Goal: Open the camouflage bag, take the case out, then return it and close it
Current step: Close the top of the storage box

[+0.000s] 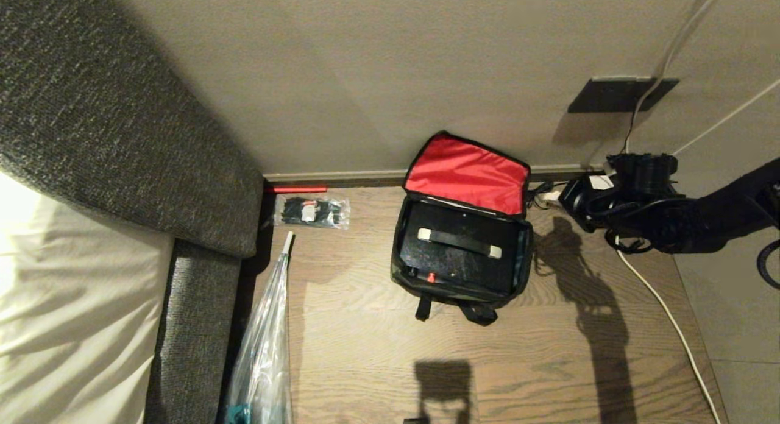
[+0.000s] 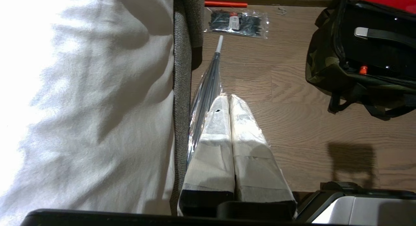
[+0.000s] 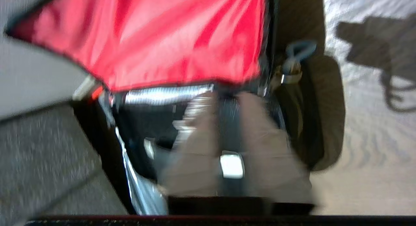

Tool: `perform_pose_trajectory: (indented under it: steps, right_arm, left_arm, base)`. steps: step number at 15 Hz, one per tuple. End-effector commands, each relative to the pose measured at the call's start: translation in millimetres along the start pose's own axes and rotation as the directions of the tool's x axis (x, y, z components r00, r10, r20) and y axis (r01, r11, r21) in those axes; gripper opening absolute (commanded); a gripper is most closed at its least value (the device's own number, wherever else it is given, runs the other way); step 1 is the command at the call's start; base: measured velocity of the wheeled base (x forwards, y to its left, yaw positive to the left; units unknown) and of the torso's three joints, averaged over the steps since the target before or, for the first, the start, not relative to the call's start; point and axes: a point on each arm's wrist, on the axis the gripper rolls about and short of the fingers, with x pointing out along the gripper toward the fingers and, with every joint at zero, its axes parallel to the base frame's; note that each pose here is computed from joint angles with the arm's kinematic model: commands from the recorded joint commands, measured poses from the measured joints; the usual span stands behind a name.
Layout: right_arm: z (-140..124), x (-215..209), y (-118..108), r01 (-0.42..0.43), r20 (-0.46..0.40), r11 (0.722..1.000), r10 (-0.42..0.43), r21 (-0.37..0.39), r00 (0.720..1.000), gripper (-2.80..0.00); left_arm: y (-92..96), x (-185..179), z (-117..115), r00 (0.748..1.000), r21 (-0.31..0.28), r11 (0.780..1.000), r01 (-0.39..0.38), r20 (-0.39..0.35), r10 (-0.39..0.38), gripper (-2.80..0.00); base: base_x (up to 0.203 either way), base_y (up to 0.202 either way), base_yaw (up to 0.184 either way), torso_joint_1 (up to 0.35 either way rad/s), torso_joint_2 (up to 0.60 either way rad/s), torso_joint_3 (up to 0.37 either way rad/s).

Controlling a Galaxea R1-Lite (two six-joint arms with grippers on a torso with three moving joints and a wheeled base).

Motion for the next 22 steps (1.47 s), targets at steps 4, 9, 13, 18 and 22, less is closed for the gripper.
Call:
perform_pose_trajectory:
  steps: [4,9,13,18,22]
  right_arm:
    - [-4,34,-9,-0.063,0.041,0.990,0.058,0.126,0.997,0.00]
    - [-22,74,-28,-0.123,0.102,0.986,0.111,0.116,0.989,0.00]
    - [-29,91,-43,-0.108,0.114,0.994,0.105,0.014,0.988,0.00]
    - [-30,101,-51,-0.098,0.136,0.994,0.103,-0.046,0.985,0.00]
    - [-31,108,-54,-0.097,0.170,0.994,0.105,-0.054,0.980,0.00]
  left_arm:
    - [0.0,0,0,1.000,-0.001,1.000,-0.001,0.003,0.001,-2.80]
    - [0.0,0,0,1.000,-0.001,1.000,0.001,0.003,-0.001,-2.80]
    - [0.0,0,0,1.000,-0.001,1.000,-0.001,0.003,0.001,-2.80]
    - [0.0,0,0,1.000,-0.001,1.000,0.001,0.003,-0.001,-2.80]
    - [0.0,0,0,1.000,0.000,1.000,0.001,0.003,-0.001,-2.80]
  base:
    - [0.000,0.000,0.000,0.000,0.00,0.000]
    - [0.000,0.000,0.000,0.000,0.00,0.000]
    - [0.000,0.000,0.000,0.000,0.00,0.000]
    - [0.000,0.000,0.000,0.000,0.00,0.000]
    - [0.000,0.000,0.000,0.000,0.00,0.000]
